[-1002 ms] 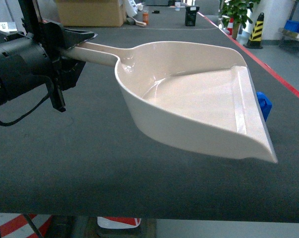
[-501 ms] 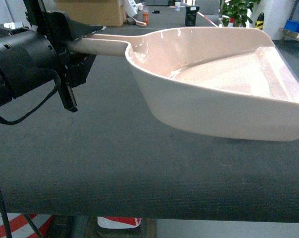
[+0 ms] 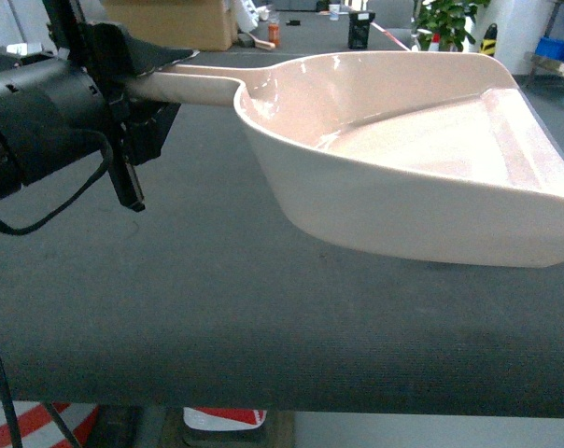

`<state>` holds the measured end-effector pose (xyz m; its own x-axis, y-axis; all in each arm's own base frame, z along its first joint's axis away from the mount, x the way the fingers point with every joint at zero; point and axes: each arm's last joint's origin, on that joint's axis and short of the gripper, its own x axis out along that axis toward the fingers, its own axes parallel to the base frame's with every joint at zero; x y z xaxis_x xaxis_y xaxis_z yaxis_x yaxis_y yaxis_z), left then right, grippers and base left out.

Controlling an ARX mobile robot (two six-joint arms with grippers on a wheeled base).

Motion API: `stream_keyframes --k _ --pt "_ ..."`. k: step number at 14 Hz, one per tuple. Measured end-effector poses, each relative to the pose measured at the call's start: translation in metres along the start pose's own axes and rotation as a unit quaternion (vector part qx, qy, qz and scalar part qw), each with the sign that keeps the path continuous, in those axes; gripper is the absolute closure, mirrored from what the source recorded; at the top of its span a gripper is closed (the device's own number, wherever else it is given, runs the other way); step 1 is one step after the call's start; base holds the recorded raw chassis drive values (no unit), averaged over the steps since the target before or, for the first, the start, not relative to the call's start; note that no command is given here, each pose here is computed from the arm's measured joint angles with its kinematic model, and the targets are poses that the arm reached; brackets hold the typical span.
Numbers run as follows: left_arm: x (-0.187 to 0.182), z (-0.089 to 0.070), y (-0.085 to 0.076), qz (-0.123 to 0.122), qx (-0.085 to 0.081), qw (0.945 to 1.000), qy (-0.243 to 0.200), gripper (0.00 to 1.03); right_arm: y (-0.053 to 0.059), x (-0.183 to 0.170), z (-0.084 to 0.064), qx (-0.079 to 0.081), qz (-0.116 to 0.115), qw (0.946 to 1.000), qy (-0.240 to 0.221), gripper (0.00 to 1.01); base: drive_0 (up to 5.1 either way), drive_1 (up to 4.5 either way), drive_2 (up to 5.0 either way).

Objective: Place part in tray to right shelf

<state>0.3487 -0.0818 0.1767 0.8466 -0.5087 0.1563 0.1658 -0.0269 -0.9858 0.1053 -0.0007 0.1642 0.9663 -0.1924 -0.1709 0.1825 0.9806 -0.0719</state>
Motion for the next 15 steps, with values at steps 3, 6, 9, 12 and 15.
stream_keyframes --k 3,6,9,12,15 --pt "0.0 0.0 0.0 -0.002 0.001 1.0 0.0 0.9 -0.013 0.066 0.03 0.004 -0.041 0.9984 0.039 0.03 0.0 0.0 0.0" --pt "0.0 0.0 0.0 0.0 0.001 1.0 0.0 0.9 0.002 0.153 0.034 -0.014 0.077 0.992 0.098 0.03 0.0 0.0 0.0" --pt "0.0 0.0 0.0 0.0 0.0 1.0 0.0 0.9 0.035 0.229 0.019 -0.059 0.138 0.9762 0.157 0.03 0.0 0.0 0.0" --pt "0.0 0.0 0.0 0.0 0.0 1.0 -0.001 0.9 0.062 0.274 0.014 -0.071 0.163 0.9685 0.175 0.03 0.0 0.0 0.0" --pt "0.0 0.0 0.0 0.0 0.001 1.0 0.0 0.9 0.088 0.312 0.013 -0.072 0.143 0.9724 0.17 0.03 0.0 0.0 0.0"
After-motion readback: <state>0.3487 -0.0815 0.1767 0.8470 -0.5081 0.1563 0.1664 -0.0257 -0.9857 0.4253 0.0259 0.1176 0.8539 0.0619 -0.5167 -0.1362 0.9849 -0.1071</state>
